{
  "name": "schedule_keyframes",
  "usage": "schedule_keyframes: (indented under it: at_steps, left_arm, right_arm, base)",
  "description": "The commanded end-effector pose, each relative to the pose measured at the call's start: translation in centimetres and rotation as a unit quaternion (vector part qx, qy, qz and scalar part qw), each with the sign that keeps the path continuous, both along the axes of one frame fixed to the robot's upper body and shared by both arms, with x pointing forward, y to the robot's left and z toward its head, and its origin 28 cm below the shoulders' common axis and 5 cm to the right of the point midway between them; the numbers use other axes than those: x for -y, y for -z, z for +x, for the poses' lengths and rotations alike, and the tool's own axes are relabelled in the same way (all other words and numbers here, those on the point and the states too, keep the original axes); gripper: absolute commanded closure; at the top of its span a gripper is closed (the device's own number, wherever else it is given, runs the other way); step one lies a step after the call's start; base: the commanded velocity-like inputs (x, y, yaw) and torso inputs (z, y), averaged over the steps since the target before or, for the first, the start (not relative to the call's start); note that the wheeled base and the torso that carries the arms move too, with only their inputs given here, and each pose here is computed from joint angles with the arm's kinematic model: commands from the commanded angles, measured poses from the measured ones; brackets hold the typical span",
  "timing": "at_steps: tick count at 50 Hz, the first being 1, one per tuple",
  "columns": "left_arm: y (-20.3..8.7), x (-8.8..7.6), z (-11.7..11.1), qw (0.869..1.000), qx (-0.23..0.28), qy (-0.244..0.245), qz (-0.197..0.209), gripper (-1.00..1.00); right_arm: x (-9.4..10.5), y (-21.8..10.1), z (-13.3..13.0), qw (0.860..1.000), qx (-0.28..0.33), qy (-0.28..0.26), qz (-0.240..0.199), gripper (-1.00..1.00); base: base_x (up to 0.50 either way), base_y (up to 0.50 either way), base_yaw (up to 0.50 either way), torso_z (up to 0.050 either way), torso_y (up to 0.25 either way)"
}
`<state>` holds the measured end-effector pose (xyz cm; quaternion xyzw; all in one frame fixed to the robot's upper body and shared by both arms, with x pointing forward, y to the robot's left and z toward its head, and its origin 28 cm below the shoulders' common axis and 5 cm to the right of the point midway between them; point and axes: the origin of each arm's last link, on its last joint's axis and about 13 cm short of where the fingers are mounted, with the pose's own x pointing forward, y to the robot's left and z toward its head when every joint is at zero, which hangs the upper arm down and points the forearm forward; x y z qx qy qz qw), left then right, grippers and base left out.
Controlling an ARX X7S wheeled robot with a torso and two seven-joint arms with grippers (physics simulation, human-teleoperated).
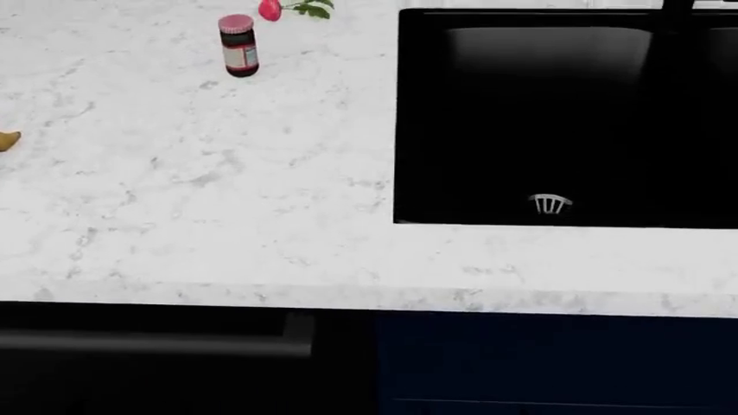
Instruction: Open the dishwasher door
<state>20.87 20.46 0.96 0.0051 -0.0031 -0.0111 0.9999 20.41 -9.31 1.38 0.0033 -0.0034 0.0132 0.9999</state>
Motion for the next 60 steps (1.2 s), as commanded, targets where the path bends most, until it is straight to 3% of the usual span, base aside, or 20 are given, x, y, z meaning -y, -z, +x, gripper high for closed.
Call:
schedule_keyframes:
  at_steps: [1,11,14,17,19,22,27,32,34,37,39,42,47,48,49,60]
  left_arm:
    - [0.0,-0.1,-0.2,1.0,0.0,-0.002,0.0,-1.0]
    - [0.1,-0.1,-0.2,1.0,-0.002,-0.001,0.01,-1.0]
    - [0.1,-0.2,-0.4,0.999,-0.006,0.002,0.041,-1.0]
    - [-0.2,-0.6,-0.6,0.995,-0.004,0.007,0.096,-1.0]
    - [-0.7,-1.0,-0.6,0.986,-0.004,0.015,0.168,-1.0]
    - [-1.2,-1.3,-0.7,0.975,0.0,0.018,0.222,-1.0]
    - [-1.3,-1.9,-0.9,0.941,0.002,0.02,0.338,-1.0]
    - [-1.8,-2.3,-0.7,0.916,0.007,0.019,0.4,-1.0]
    - [-2.2,-2.5,-0.5,0.898,0.012,0.02,0.438,-1.0]
    - [-2.5,-2.7,-0.3,0.886,0.016,0.019,0.463,-1.0]
    - [-2.5,-2.7,-0.3,0.869,0.016,0.028,0.494,-1.0]
    - [-2.2,-2.7,-0.5,0.858,0.01,0.044,0.511,-1.0]
    - [-1.9,-2.9,-0.6,0.827,-0.001,0.073,0.558,-1.0]
    - [-1.9,-2.9,-0.6,0.826,-0.001,0.073,0.56,-1.0]
    - [-1.8,-2.9,-0.6,0.815,-0.002,0.077,0.574,-1.0]
    - [-1.2,-2.4,-0.5,0.787,-0.004,0.107,0.607,-1.0]
  right_arm:
    - [0.0,0.0,-0.2,1.0,0.001,0.0,0.003,-1.0]
    - [0.0,0.0,-0.2,1.0,0.003,0.0,0.004,-1.0]
    - [0.0,0.0,-0.2,1.0,0.003,-0.002,0.005,-1.0]
    - [0.0,0.0,-0.3,1.0,0.003,-0.002,0.007,-1.0]
    - [0.0,0.0,-0.3,1.0,0.004,-0.001,0.008,-1.0]
    - [0.0,0.1,-0.4,1.0,0.004,0.0,0.01,-1.0]
    - [0.1,0.2,-0.5,1.0,0.004,0.0,0.013,-1.0]
    - [0.1,0.4,-0.6,1.0,0.003,0.001,0.016,-1.0]
    - [0.1,0.4,-0.6,1.0,0.003,0.002,0.016,-1.0]
    - [0.1,0.4,-0.5,1.0,0.003,0.002,0.017,-1.0]
    - [0.2,0.4,-0.5,1.0,0.003,0.002,0.017,-1.0]
    - [0.1,0.5,-0.4,1.0,0.003,0.002,0.018,-1.0]
    - [0.1,0.5,-0.5,1.0,0.002,0.001,0.019,-1.0]
    - [0.1,0.5,-0.5,1.0,0.002,0.001,0.02,-1.0]
    - [0.1,0.5,-0.5,1.0,0.002,0.002,0.02,-1.0]
    - [0.2,0.6,-0.4,1.0,0.003,0.004,0.022,-1.0]
  base:
    - [0.0,0.0,0.0,0.0,0.0]
    - [0.0,0.0,0.0,0.0,0.0]
    - [0.0,0.0,0.0,0.0,0.0]
    - [0.0,0.0,0.0,0.0,0.0]
    - [0.0,0.0,0.0,0.0,0.0]
    - [0.0,0.0,0.0,0.0,0.0]
    - [0.0,0.0,0.0,0.0,0.0]
    - [0.0,0.0,0.0,0.0,0.0]
    - [0.0,0.0,0.0,0.0,0.0]
    - [0.0,0.0,0.0,0.0,0.0]
    - [0.0,0.0,0.0,0.0,0.0]
    - [0.0,0.0,0.0,0.0,0.0]
    - [0.0,0.0,0.0,0.0,0.0]
    - [0.0,0.0,0.0,0.0,0.0]
    - [0.0,0.0,0.0,0.0,0.0]
    - [0.0,0.0,0.0,0.0,0.0]
